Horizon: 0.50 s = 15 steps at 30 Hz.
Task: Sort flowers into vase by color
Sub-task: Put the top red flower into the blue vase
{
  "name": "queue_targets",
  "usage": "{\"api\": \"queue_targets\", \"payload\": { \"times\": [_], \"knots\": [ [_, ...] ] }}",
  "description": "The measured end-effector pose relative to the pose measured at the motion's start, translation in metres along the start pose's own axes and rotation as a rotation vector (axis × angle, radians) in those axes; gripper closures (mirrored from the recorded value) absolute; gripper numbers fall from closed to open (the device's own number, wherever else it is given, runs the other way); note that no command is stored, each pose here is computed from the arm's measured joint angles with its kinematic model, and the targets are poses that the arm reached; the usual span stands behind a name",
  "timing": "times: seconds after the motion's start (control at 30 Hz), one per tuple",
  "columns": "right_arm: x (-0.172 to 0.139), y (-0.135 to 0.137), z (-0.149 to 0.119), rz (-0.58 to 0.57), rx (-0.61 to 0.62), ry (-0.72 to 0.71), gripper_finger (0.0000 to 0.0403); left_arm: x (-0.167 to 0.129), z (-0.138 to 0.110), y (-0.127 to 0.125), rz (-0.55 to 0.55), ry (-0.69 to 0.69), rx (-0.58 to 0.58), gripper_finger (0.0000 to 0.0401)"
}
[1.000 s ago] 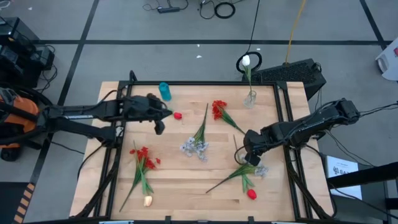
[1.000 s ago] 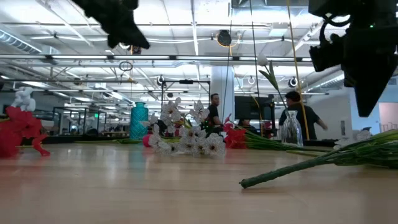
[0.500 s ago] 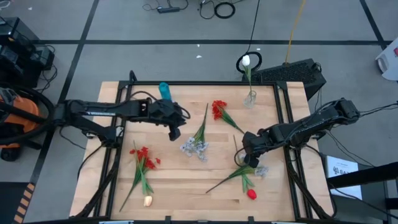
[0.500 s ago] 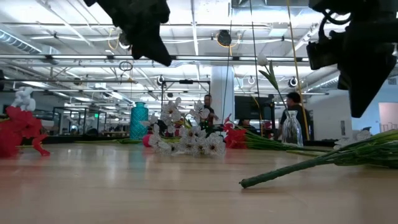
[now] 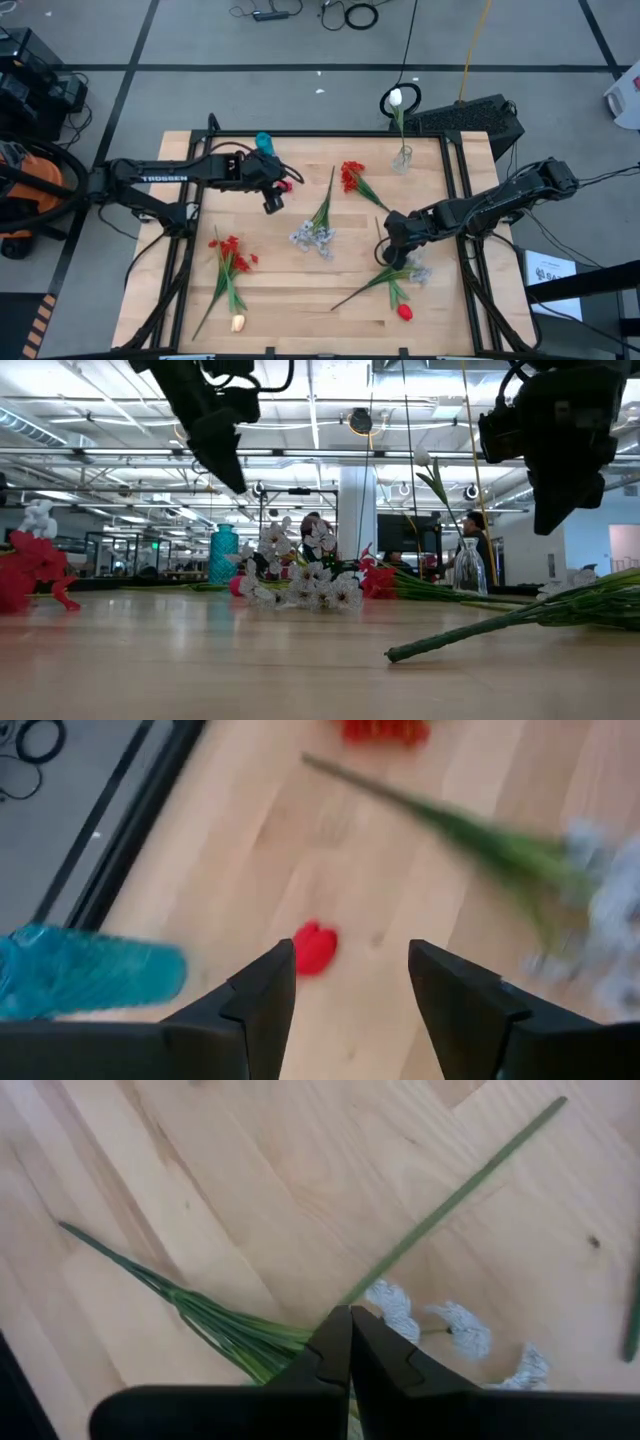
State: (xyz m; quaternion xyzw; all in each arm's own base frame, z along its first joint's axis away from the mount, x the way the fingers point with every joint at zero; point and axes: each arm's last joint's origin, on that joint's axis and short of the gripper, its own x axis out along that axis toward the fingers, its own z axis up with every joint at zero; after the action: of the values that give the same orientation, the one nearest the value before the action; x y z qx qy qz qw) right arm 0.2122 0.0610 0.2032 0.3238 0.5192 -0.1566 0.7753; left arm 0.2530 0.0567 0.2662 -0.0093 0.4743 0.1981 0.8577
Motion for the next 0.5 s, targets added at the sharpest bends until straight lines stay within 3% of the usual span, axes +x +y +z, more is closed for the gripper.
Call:
{"api": "queue_targets", "payload": {
  "times": [0.27, 0.5],
  "knots": [
    [0.0, 0.006, 0.005, 0.051, 0.029, -0.065, 0.0403, 0.014, -0.019, 0.033, -0.006, 0.238, 0.195, 0.02],
    [-0.002, 0.012, 0.011, 0.087, 0.039, -0.167, 0.0403, 0.04, -0.024, 0.052, -0.158, 0.31, 0.535, 0.0201]
  ]
}}
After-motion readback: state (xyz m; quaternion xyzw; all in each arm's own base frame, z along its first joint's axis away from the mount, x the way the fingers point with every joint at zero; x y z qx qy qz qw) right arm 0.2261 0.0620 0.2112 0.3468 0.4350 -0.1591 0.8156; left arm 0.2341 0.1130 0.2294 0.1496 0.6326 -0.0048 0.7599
